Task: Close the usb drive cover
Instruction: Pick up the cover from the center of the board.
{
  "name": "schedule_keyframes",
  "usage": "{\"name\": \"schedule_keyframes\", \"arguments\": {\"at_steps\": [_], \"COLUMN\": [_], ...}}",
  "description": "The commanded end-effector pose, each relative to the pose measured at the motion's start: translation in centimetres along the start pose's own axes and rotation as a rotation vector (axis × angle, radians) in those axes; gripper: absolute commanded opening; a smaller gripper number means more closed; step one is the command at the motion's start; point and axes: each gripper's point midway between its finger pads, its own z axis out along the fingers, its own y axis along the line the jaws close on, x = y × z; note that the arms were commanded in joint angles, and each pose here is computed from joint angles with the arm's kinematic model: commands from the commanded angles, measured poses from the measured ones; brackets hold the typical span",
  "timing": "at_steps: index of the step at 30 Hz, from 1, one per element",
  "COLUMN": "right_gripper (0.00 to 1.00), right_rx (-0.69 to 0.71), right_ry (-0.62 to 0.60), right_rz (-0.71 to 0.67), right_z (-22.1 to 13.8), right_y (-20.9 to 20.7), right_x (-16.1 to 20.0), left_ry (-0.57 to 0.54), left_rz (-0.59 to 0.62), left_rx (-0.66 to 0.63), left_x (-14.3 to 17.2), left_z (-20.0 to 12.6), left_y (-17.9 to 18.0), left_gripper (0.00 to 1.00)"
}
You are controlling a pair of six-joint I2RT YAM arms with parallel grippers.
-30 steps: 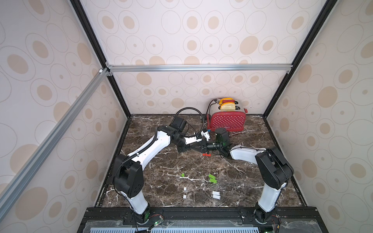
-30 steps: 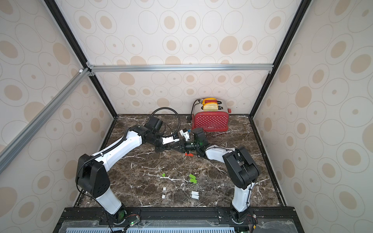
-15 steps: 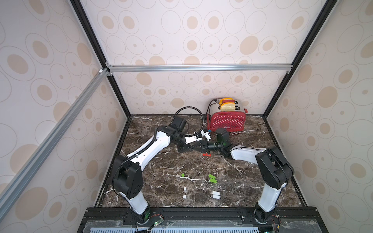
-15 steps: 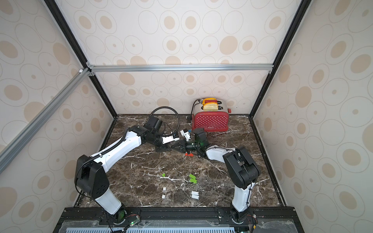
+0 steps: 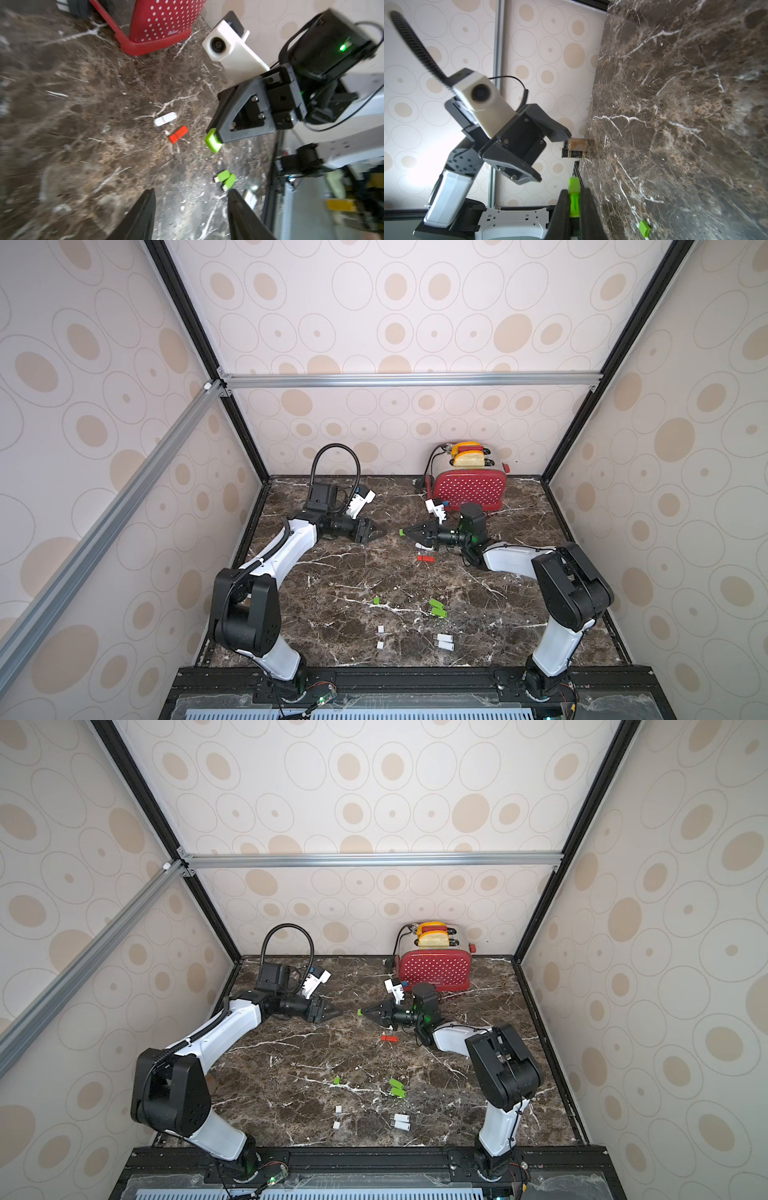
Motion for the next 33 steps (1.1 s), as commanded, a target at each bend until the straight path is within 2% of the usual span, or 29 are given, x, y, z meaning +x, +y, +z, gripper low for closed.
{"name": "schedule_keyframes", "arguments": {"at_steps": [1,9,20,25,30,33], "right_gripper": [0.07,0.05,0.05,0.05,0.05,0.05], "right_rx": [-0.078,-0.101,-0.109,-0.100,-0.097,-0.098], "right_ry": [-0.041,-0.013,0.016,0.013,0.012,0.011], "right_rz": [-0.031,-0.036,-0.051,-0.046,-0.046,-0.047], "right_z": [-0.3,0.9,1.7,1.7,1.7,1.7], "right_y": [2.8,3.5,3.8,3.3,3.1,3.1], "right_x": [-0.9,-0.6,-0.3,-0.3,-0.2,-0.3], "left_ry": [-0.115,-0.097,-0.046,-0.043,-0.038,-0.035], "left_rz": [-0.147,-0.190,-0.195,-0.182,-0.169,-0.160], "left_rx": [0.229,0.294,0.303,0.311,0.331,0.339], "left_x": [-4.0,-4.4,-3.1,-2.9,-3.0,-3.0], "left_z": [0.3,0.9,1.8,1.6,1.5,1.5], "left_y": [-3.1,-3.0,-2.9,-3.4,-4.2,-4.6], "left_gripper": [0.55,0.47,0.47,0.39,0.37,0.33]}}
